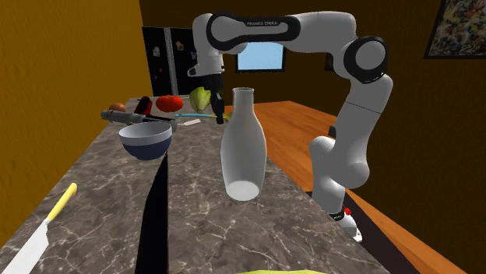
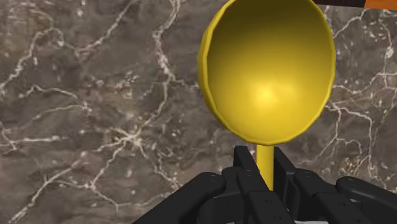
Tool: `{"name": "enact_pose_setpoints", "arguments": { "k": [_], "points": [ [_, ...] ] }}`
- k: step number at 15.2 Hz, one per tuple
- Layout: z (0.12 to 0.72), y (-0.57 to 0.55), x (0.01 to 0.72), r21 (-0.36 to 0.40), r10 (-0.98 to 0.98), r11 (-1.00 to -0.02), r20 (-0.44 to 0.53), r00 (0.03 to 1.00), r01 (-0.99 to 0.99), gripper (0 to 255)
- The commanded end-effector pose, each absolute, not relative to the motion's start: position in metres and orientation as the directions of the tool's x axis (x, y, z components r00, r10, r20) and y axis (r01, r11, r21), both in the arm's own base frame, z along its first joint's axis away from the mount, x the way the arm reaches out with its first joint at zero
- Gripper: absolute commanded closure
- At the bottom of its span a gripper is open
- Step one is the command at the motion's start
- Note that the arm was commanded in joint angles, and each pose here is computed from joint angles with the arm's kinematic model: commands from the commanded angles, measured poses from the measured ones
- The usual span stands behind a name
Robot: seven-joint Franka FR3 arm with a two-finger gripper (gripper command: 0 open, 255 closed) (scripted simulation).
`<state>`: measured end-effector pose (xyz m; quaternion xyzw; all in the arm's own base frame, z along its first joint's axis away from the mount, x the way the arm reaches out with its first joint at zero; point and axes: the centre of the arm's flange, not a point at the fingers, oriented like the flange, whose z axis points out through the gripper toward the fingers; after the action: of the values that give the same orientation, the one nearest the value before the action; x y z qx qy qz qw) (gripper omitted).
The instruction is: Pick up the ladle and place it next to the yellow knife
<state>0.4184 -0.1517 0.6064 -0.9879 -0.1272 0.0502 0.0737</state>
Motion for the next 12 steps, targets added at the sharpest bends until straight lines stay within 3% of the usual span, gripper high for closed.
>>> {"name": "enact_pose_setpoints", "arguments": {
  "k": [1, 7, 12],
  "points": [
    [0.618, -0.151, 0.418, -0.159, 0.259, -0.957, -0.081, 0.963, 0.244, 255],
    [0.647, -0.151, 0.418, -0.159, 0.259, -0.957, -0.081, 0.963, 0.244, 255],
    [0.648, -0.089, 0.439, -0.159, 0.259, -0.957, -0.081, 0.963, 0.244, 255]
  ]
}}
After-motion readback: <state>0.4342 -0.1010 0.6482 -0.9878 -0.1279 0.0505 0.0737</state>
